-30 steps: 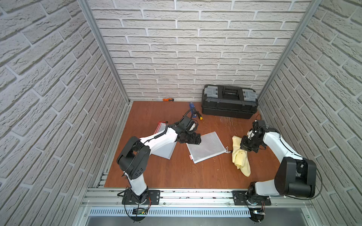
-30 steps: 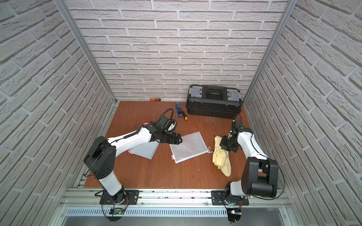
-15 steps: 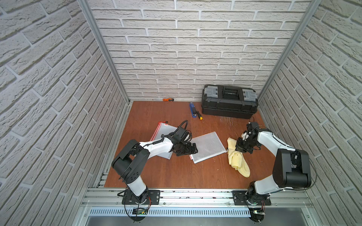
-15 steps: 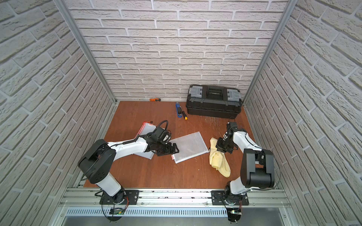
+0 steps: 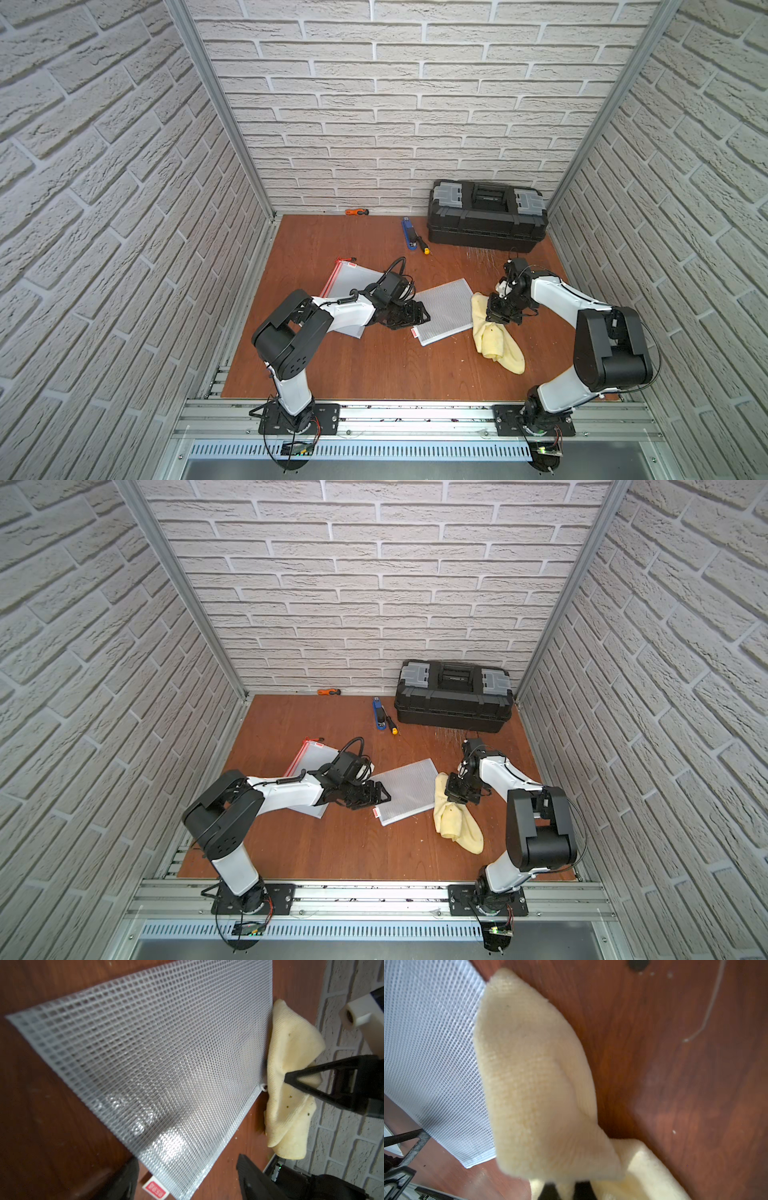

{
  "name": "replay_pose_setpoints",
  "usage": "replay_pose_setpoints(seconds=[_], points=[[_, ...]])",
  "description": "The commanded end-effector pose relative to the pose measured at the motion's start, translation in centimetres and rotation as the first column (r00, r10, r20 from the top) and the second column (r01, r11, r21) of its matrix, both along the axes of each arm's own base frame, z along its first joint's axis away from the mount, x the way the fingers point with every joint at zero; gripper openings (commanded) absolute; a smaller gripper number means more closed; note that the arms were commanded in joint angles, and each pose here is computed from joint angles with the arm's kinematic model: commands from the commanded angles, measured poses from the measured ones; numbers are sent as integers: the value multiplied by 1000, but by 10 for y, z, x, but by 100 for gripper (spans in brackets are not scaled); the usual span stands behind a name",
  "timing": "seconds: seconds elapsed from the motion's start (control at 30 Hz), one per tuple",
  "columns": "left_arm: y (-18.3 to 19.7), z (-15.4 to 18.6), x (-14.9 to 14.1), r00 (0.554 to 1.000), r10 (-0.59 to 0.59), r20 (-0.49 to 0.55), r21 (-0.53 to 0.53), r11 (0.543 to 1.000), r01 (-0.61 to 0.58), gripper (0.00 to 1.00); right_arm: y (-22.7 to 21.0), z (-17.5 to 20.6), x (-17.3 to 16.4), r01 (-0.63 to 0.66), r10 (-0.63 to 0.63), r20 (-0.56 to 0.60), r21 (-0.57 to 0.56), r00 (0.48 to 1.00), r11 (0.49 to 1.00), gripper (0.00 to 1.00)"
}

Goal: Wipe the document bag
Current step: Pick up the document bag from the center of the board.

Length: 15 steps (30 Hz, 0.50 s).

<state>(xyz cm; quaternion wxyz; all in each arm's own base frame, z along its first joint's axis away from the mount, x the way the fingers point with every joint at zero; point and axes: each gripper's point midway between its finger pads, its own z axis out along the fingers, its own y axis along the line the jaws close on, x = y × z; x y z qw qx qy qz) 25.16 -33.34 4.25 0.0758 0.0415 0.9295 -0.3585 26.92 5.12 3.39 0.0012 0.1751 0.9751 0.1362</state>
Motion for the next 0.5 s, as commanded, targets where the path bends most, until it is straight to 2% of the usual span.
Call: replay_pose_setpoints(seconds=[0.0,0.37,0.47], points=[[5,-21,-10,999,12,-48,39,999,-10,70,12,-3,5,-11,11,1,10,1000,1000,2],[-10,-11,0,1000,12,-15,-22,1000,-12,42,33,-12,6,-57,57,-16,-3,998,998,2],[-13,-10,3,1000,15,2,-45,999,-15,31,36,-13,6,-63,63,-18,-1,998,998,2]])
